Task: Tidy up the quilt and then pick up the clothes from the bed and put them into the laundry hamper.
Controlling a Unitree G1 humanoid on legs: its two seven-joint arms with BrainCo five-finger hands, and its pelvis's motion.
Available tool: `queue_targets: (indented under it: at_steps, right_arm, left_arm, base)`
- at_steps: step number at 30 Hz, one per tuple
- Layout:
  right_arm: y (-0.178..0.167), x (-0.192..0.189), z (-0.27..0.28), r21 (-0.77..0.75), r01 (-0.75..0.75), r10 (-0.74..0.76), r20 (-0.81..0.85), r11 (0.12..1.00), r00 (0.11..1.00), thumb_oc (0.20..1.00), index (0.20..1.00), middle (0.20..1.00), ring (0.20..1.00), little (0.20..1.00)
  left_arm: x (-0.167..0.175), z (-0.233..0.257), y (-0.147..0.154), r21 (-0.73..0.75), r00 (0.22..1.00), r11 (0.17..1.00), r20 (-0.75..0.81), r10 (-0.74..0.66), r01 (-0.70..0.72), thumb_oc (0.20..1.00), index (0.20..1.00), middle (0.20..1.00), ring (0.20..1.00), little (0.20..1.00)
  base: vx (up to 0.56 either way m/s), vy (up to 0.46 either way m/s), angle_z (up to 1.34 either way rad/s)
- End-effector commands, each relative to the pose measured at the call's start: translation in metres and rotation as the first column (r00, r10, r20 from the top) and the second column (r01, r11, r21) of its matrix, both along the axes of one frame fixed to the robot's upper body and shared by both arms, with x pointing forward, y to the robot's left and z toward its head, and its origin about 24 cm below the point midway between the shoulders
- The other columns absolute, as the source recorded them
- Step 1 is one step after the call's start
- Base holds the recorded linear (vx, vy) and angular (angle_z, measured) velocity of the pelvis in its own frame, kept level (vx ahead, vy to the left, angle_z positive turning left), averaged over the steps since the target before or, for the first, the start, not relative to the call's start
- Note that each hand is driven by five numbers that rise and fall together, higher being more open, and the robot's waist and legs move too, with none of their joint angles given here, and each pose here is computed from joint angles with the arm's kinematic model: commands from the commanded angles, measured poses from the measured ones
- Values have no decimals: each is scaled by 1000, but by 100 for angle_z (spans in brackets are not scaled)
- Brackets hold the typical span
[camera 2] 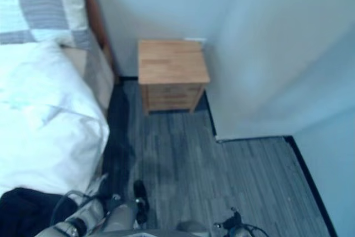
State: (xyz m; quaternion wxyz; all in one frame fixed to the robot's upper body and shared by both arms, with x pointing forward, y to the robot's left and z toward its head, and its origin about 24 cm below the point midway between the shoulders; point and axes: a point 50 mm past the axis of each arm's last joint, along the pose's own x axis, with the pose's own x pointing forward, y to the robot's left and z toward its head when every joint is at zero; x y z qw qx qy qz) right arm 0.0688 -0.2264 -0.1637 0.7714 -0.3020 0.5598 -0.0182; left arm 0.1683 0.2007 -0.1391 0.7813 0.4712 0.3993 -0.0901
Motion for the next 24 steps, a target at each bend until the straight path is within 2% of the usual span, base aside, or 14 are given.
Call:
queue_targets:
  at_steps: [1,9,10,11,12,14,17,18,19,23,24]
  right_arm:
    - [-12,59,18,-27,21,-16,173,999,985,1000,1000,1000,1000,1000]
    - [-21,63,20,-38,50,-43,162,998,986,1000,1000,1000,1000,1000]
    - [-22,58,18,-34,58,-53,137,998,989,1000,1000,1000,1000,1000]
    - [-22,58,18,-34,58,-53,136,998,989,1000,1000,1000,1000,1000]
    - [-22,60,18,0,111,-109,150,994,983,1000,1000,1000,1000,1000]
    - [-23,64,20,8,121,-121,172,993,978,1000,1000,1000,1000,1000]
    - [-35,86,34,-26,105,-94,266,994,959,1000,1000,1000,1000,1000]
    - [-47,101,47,-65,97,-69,338,993,939,1000,1000,1000,1000,1000]
    - [-47,101,47,-65,97,-69,338,993,939,1000,1000,1000,1000,1000]
    - [-74,138,98,-161,87,22,575,983,818,1000,1000,1000,1000,1000]
    - [-78,153,119,-174,87,49,652,981,757,1000,1000,1000,1000,1000]
  left_arm:
    - [19,12,15,38,995,998,84,50,-53,1000,1000,1000,1000,1000]
    - [17,13,25,45,993,996,95,70,-75,1000,1000,1000,1000,1000]
    - [10,12,39,68,992,992,76,102,-107,1000,1000,1000,1000,1000]
    - [9,12,39,68,992,992,76,102,-107,1000,1000,1000,1000,1000]
    - [-3,10,50,74,985,983,54,162,-165,1000,1000,1000,1000,1000]
    - [-10,8,52,80,983,981,39,177,-179,1000,1000,1000,1000,1000]
    - [-18,4,52,63,978,976,23,206,-207,1000,1000,1000,1000,1000]
    - [-18,4,52,71,985,983,9,170,-171,1000,1000,1000,1000,1000]
    - [-18,4,52,72,985,983,9,171,-171,1000,1000,1000,1000,1000]
    - [-34,1,62,112,987,983,-48,154,-148,1000,1000,1000,1000,1000]
    - [-37,0,60,105,986,983,-57,157,-150,1000,1000,1000,1000,1000]
  base:
    - [448,-81,193]
    - [458,-307,164]
    - [358,-415,215]
    - [425,-662,232]
    - [252,-558,238]
    - [190,-463,177]
    - [-56,-317,95]
    - [-116,-149,156]
    - [-183,-251,225]
    - [-63,-104,150]
    - [-11,34,114]
